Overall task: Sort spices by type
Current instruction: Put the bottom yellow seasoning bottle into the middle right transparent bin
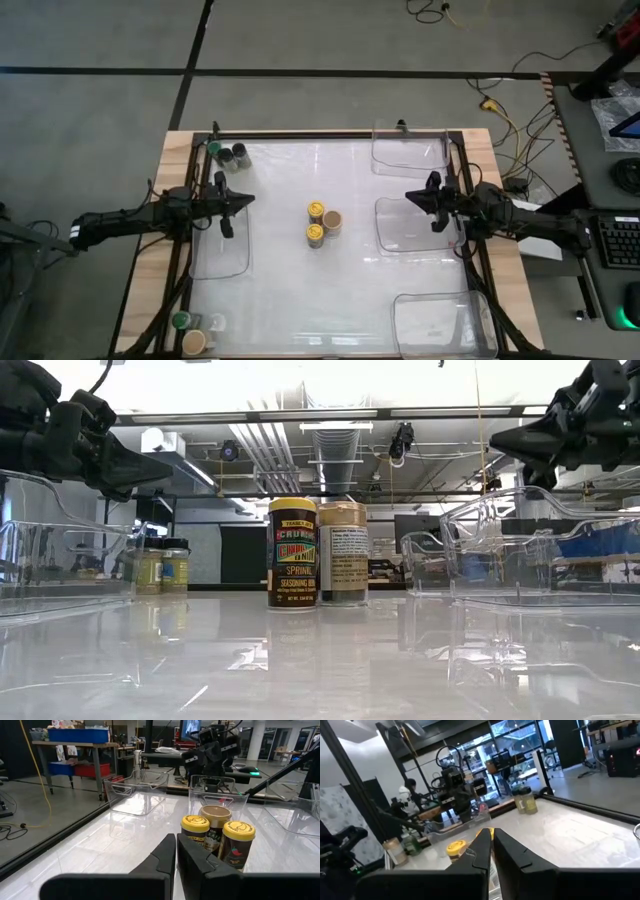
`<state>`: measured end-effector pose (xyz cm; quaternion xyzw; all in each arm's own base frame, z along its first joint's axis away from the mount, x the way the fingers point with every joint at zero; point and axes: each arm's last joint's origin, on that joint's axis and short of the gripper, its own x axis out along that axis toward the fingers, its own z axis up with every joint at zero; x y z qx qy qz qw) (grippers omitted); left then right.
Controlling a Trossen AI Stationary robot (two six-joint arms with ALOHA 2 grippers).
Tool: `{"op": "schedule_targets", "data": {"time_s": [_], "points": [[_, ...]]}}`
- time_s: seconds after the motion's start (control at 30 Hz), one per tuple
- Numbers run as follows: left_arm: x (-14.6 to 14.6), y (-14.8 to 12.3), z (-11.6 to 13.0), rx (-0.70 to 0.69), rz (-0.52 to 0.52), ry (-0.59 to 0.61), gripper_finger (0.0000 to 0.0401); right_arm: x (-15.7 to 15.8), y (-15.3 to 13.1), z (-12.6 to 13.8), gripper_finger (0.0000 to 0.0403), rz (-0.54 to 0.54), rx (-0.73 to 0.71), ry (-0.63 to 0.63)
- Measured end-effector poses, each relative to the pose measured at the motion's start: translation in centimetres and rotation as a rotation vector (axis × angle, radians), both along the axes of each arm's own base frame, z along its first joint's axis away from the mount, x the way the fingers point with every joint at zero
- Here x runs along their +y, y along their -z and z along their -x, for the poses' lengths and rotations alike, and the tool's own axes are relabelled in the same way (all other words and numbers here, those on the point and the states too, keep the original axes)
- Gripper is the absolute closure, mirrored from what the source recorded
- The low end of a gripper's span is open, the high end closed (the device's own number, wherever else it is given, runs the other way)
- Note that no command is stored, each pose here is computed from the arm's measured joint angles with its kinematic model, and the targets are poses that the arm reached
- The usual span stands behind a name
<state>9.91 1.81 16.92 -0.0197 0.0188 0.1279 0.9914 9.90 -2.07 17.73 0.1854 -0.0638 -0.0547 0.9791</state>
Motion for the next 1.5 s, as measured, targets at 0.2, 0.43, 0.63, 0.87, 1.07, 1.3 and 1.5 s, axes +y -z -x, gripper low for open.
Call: {"op": "schedule_targets", "data": {"time_s": [0.2, 0.43, 0.63, 0.87, 1.07, 1.3, 1.5], "points": [[0.0, 0.0, 0.0, -0.001, 0.0, 0.0, 0.04, -0.1, -0.6, 0.0, 0.039, 0.002, -0.064, 0.023], [0.0, 0.0, 0.0, 0.003, 0.0, 0.0, 0.04, 0.6, -2.5, -0.6, 0.039, 0.1, -0.175, -0.102], [0.0, 0.0, 0.0, 0.003, 0.0, 0.0, 0.04, 1.7, -4.5, -3.4, 0.039, 0.155, -0.048, -0.209], [0.0, 0.0, 0.0, 0.004, 0.001, 0.0, 0.04, 4.5, -6.2, -8.3, 0.0355, 0.188, 0.113, -0.335], [0.0, 0.0, 0.0, 0.004, 0.001, 0.0, 0.04, 6.4, -7.7, -12.4, 0.0271, 0.146, 0.211, -0.368], [0.0, 0.0, 0.0, 0.004, 0.001, 0.0, 0.04, 7.2, -8.4, -16.0, 0.0183, 0.111, 0.42, -0.376], [0.0, 0.0, 0.0, 0.005, 0.001, 0.0, 0.04, 7.7, -7.7, -18.6, 0.0122, 0.112, 0.498, -0.375]]}}
